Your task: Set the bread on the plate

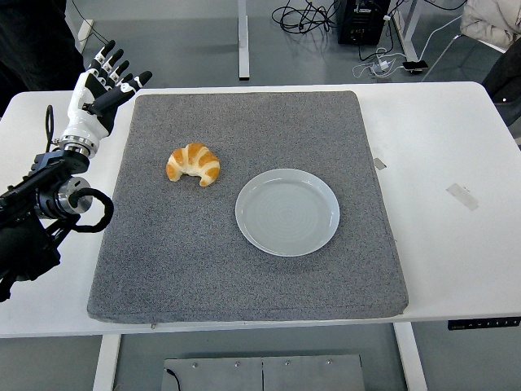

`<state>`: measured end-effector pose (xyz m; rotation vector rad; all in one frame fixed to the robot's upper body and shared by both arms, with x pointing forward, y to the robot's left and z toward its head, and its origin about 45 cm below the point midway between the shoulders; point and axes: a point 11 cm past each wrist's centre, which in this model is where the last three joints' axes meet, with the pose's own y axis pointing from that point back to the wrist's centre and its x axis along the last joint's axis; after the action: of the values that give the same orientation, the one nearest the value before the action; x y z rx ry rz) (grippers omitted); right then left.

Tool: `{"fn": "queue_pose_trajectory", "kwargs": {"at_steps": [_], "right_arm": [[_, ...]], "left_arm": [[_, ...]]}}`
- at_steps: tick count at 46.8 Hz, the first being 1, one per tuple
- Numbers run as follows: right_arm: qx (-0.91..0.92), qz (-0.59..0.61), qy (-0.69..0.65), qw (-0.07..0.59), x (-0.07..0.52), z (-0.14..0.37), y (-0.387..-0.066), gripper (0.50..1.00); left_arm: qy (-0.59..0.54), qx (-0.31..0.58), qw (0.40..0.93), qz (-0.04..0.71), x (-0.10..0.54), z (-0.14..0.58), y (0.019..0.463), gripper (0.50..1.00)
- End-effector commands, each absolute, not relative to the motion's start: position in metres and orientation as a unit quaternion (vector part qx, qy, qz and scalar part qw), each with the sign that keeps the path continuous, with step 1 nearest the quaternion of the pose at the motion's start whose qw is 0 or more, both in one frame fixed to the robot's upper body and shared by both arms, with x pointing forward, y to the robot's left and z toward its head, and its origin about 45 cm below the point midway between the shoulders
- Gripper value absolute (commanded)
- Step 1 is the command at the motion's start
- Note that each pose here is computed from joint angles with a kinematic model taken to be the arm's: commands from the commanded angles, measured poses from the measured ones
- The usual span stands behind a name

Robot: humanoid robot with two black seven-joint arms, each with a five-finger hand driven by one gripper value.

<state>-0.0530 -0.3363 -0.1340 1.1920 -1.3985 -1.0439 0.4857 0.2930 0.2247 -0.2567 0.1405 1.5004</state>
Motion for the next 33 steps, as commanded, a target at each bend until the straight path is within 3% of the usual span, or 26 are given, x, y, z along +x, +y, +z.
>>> {"fn": "queue_pose_trajectory", "kwargs": {"at_steps": [1, 17, 33], "right_arm": [[0.491, -0.43, -0.576, 0.492, -0.053, -0.134, -0.336, 1.0], [0.491, -0.431, -0.576, 0.492, -0.053, -0.134, -0.336, 1.0], [0.491, -0.43, -0.576, 0.492, -0.053, -0.134, -0.336, 1.0]], "left_arm": [[0.055, -0.108, 0.727, 0.676, 0.486, 0.228, 0.295, 0.966], [-0.072, 0.008, 0.78, 0.622, 0.488, 0.278, 0.32, 0.948], [-0.21, 0.166, 0.819, 0.508, 0.478, 0.275, 0.302, 0.934]]}}
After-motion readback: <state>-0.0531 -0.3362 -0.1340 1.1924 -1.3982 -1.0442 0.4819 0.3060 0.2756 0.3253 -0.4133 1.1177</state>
